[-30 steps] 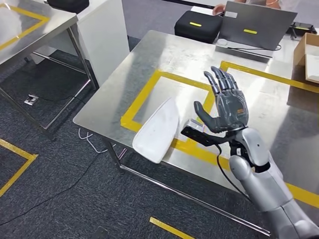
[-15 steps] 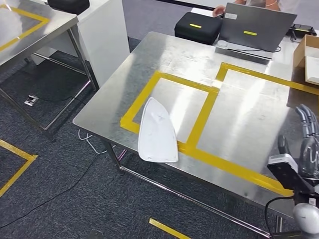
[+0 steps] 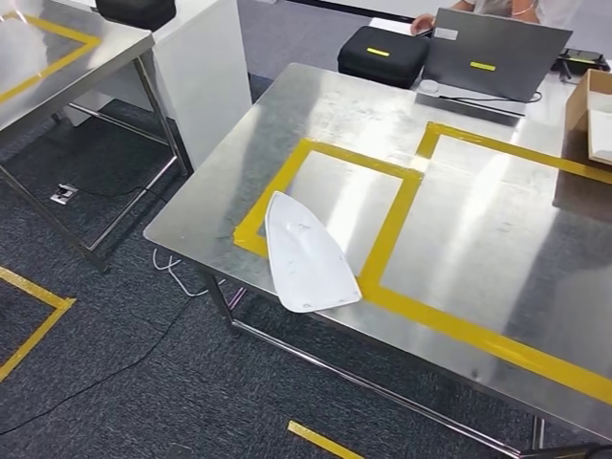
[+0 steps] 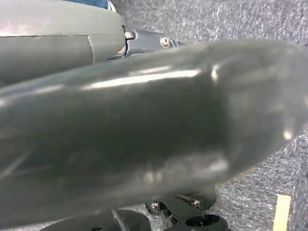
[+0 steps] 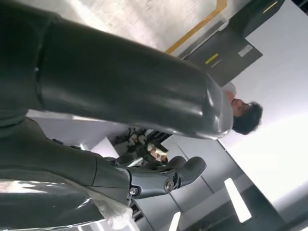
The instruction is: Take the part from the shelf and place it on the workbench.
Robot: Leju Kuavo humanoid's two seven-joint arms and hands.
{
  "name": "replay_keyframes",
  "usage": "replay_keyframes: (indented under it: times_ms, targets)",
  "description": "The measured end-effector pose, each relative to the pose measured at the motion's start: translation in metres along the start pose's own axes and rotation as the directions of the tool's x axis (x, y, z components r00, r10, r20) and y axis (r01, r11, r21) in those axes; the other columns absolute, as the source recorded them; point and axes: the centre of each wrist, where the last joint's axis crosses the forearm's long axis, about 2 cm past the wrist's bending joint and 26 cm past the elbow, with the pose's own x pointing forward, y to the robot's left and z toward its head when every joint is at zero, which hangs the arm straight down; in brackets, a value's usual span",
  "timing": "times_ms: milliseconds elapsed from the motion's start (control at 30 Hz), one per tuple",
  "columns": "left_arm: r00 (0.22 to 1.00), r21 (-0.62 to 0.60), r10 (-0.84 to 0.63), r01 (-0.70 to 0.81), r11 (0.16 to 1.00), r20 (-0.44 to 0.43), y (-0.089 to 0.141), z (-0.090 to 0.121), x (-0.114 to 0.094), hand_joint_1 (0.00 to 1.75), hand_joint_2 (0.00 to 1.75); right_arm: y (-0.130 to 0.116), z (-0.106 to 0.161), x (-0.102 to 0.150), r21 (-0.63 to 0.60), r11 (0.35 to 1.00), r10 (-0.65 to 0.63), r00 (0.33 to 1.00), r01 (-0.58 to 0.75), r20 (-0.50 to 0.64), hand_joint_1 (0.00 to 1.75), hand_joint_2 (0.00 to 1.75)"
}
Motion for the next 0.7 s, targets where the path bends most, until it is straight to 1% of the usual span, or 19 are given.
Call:
replay_keyframes:
  times_ms: [100,200,267,400,700]
  targets:
    - [1.000,0.008,0.008,-0.008,1.000,0.001,-0.001,0.001,0.000,0.00,0.00,-0.019,0.014,-0.007,-0.031,0.999,-0.027,0.999,0.026,-0.031,0.00,0.00]
    - [1.000,0.012,0.013,-0.013,1.000,0.006,-0.001,0.001,0.000,0.00,0.00,-0.034,0.025,-0.011,-0.077,0.997,-0.011,0.998,0.006,-0.064,0.00,0.00]
    - [1.000,0.015,0.017,-0.017,1.000,0.004,-0.001,0.001,-0.001,0.00,0.00,-0.040,0.031,-0.013,-0.101,0.995,-0.001,0.996,-0.008,-0.090,0.00,0.00]
    - [1.000,0.019,0.024,-0.024,1.000,-0.001,-0.001,0.001,-0.001,0.00,0.00,-0.046,0.039,-0.014,-0.131,0.991,0.015,0.993,-0.030,-0.120,0.00,0.00]
    - [0.999,0.027,0.035,-0.034,0.999,-0.020,-0.001,0.001,0.000,0.00,0.00,-0.045,0.048,-0.013,-0.159,0.987,0.016,0.989,-0.039,-0.146,0.00,0.00]
